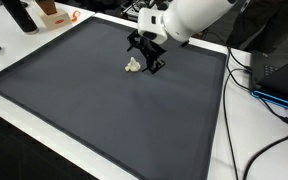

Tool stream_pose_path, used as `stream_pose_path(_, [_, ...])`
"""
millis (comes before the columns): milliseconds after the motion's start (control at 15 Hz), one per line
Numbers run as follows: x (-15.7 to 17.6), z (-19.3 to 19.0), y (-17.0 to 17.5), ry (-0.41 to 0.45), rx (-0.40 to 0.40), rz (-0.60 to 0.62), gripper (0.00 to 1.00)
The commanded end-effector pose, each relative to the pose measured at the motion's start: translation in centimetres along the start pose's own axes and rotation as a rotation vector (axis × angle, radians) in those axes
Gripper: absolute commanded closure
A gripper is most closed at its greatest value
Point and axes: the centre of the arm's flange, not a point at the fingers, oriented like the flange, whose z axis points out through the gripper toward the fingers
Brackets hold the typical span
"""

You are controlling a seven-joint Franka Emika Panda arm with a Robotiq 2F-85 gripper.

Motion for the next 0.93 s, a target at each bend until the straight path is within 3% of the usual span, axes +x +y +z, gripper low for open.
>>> stream_pose_path(0, [-1.2,0.2,2.2,-0.004,0.100,-0.022,0.00])
stream_pose_path(400, [-0.6,-0.2,4.8,-0.025,0.230,-0.011,0.00])
stream_pose_path(867, [1.1,-1.5,10.4,-0.126,0.442,0.041,0.00])
